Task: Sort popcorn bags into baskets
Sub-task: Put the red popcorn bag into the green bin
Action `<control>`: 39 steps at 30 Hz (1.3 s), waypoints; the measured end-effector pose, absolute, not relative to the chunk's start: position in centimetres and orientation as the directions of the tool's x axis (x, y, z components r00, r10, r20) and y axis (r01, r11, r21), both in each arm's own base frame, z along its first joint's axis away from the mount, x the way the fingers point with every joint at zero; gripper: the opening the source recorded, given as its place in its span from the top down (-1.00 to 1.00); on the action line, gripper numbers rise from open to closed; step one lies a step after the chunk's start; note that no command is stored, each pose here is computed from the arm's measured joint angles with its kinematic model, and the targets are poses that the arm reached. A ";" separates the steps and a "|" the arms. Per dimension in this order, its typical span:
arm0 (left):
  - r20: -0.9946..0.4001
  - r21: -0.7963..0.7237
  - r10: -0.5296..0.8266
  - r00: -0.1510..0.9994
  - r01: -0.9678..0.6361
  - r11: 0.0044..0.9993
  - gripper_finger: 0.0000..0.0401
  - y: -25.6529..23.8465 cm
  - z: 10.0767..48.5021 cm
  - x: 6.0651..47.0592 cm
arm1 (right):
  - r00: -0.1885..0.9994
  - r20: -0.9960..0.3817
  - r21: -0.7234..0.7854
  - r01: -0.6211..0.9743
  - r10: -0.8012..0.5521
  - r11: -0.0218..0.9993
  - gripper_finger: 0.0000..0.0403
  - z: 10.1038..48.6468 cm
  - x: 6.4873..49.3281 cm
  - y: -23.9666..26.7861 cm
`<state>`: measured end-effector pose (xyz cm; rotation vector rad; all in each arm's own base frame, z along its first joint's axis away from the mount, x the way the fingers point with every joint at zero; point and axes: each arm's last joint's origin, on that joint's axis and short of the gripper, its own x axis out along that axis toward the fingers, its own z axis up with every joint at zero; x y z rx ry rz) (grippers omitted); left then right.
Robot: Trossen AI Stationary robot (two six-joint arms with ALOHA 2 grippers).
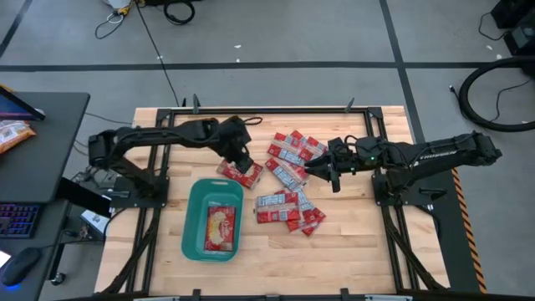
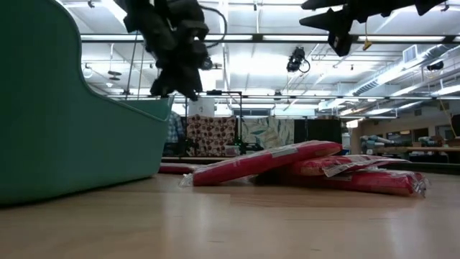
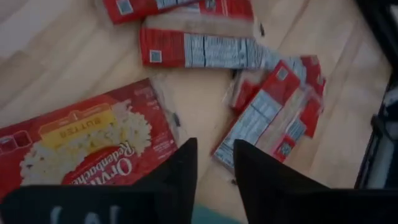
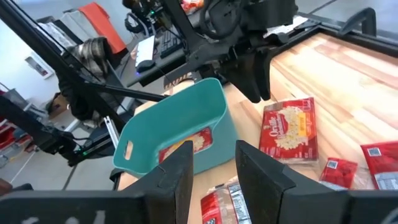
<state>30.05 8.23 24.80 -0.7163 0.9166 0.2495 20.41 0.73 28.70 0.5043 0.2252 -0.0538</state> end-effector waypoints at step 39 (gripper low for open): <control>-0.987 -0.063 -0.093 0.133 0.209 0.976 0.36 9.9 18.4 32.7 | 0.968 -0.250 0.497 0.152 -0.027 0.855 0.38 28.5 20.4 0.0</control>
